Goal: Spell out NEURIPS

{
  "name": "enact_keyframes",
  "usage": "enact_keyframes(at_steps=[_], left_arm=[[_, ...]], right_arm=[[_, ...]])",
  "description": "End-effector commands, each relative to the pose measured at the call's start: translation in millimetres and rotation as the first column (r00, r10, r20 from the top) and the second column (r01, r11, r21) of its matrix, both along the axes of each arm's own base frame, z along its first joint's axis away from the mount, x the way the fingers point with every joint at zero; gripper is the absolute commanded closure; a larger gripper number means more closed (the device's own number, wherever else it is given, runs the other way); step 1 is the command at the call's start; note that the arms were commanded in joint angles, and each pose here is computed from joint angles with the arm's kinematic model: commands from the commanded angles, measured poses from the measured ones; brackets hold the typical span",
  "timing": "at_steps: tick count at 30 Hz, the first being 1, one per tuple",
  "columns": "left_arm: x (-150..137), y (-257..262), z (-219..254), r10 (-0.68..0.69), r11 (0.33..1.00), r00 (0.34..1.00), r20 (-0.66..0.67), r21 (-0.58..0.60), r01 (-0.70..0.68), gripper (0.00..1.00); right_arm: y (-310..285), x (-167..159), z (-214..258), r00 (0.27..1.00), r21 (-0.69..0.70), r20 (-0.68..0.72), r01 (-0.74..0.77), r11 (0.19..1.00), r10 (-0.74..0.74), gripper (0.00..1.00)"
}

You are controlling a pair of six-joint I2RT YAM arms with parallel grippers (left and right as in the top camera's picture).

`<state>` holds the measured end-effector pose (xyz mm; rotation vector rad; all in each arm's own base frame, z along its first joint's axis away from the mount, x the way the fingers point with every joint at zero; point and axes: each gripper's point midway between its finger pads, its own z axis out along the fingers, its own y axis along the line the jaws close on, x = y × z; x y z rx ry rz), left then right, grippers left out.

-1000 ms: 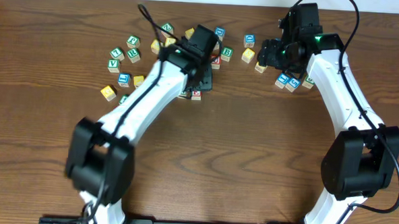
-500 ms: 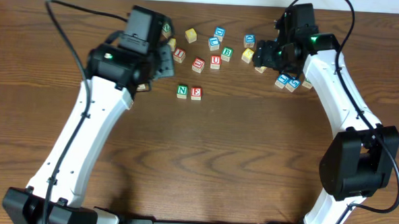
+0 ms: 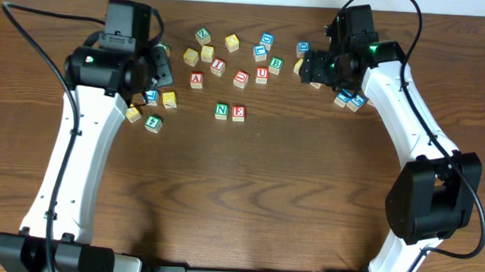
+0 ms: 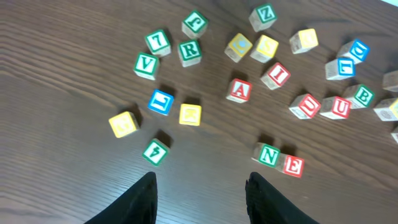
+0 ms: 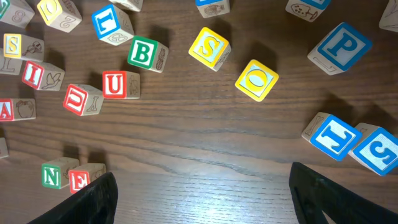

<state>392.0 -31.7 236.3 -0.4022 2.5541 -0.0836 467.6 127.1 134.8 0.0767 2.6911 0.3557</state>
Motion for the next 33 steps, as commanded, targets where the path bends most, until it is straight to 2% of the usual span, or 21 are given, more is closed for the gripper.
enact_keyframes(at_steps=[1, 11, 22, 33], left_arm=[[0.8, 13.5, 5.2, 0.008, 1.0, 1.0, 0.013, 0.026, -0.008, 0.55], [9.3, 32.0, 3.3, -0.002, 0.998, 1.0, 0.024, 0.062, 0.0, 0.54], [28.6, 33.0, -25.6, -0.009, 0.998, 1.0, -0.02, 0.068, 0.011, 0.54], [54.9, 8.2, -44.2, -0.079, 0.996, 0.997, 0.004, -0.037, 0.08, 0.55]], right_arm=[[2.7, 1.4, 17.8, 0.999, 0.017, 0.037, -0.001, 1.0, 0.0, 0.17], [2.3, -0.3, 16.8, 1.0, 0.015, 0.029, 0.0, 1.0, 0.0, 0.18], [2.2, -1.0, 16.4, 1.0, 0.015, 0.026, 0.0, 1.0, 0.0, 0.18], [1.4, -4.7, 14.3, 1.0, 0.011, 0.008, 0.0, 1.0, 0.0, 0.17]])
